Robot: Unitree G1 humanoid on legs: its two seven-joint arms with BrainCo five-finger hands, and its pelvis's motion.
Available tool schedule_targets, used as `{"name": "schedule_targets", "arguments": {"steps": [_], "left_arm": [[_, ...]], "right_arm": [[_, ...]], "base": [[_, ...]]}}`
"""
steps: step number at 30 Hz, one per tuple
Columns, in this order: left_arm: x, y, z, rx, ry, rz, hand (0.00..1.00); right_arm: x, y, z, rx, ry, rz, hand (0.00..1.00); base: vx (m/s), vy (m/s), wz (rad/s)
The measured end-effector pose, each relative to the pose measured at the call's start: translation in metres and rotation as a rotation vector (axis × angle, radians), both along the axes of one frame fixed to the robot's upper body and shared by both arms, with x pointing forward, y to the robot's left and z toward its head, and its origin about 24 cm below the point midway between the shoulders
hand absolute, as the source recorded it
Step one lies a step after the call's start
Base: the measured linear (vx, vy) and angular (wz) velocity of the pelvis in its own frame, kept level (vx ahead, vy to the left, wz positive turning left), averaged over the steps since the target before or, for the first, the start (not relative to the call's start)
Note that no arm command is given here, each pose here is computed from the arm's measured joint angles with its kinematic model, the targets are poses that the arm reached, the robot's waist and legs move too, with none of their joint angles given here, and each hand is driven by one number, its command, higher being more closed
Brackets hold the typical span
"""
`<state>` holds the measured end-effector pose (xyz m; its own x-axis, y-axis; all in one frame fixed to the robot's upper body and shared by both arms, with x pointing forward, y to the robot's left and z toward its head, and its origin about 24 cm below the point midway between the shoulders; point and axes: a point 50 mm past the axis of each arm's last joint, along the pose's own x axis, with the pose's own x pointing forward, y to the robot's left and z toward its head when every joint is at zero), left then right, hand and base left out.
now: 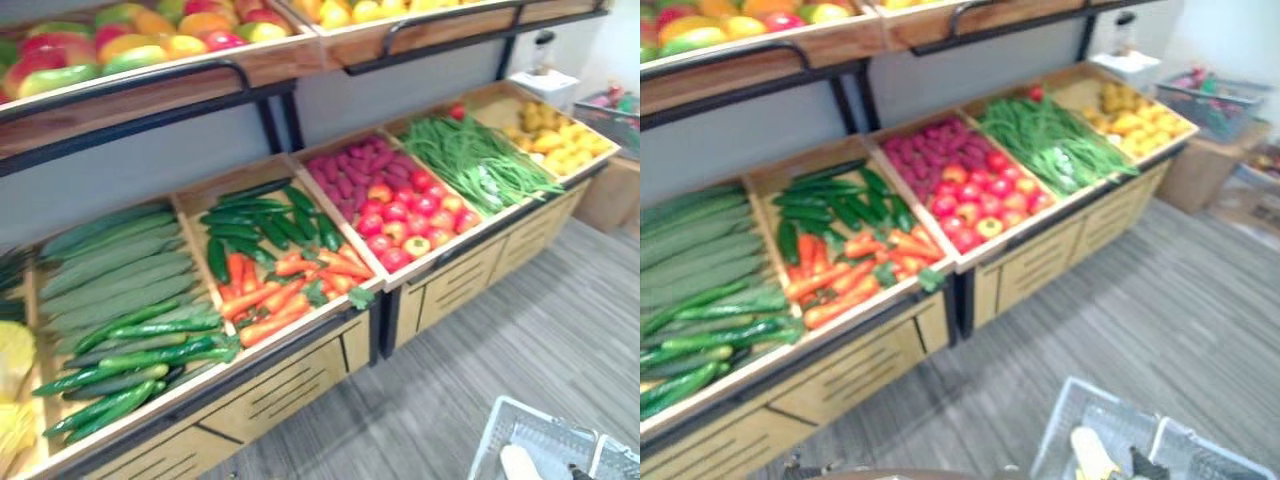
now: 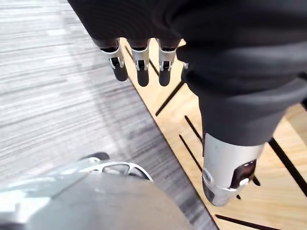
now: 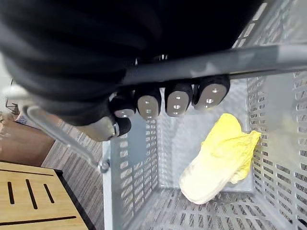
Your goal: Pick vegetable in the basket
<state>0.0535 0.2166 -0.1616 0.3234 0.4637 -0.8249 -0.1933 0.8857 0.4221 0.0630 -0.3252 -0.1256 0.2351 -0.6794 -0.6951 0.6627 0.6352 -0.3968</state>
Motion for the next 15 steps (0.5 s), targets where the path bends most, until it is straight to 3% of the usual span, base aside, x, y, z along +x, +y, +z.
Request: {"name": "schedule_targets", "arguments": {"steps": [5, 11, 15], "left_arm": [[-0.009, 0.001, -0.002, -0.005, 0.028, 0.026, 0.0], [-0.008, 0.001, -0.002, -0.01, 0.033, 0.054, 0.0], [-0.006, 0.003, -0.003, -0.018, 0.054, -0.01, 0.0]], "right_arm": [[0.011, 0.003, 0.001, -0.005, -0.024, 0.011, 1.0], [0.036, 0.03, 0.0, 0.007, -0.078, 0.113, 1.0], [0.037, 0.042, -0.004, 0.031, -0.082, 0.152, 1.0]], "base": [[0.0, 0.095, 0.07], [0.04, 0.108, -0.33], [0.11, 0.088, -0.13]]}}
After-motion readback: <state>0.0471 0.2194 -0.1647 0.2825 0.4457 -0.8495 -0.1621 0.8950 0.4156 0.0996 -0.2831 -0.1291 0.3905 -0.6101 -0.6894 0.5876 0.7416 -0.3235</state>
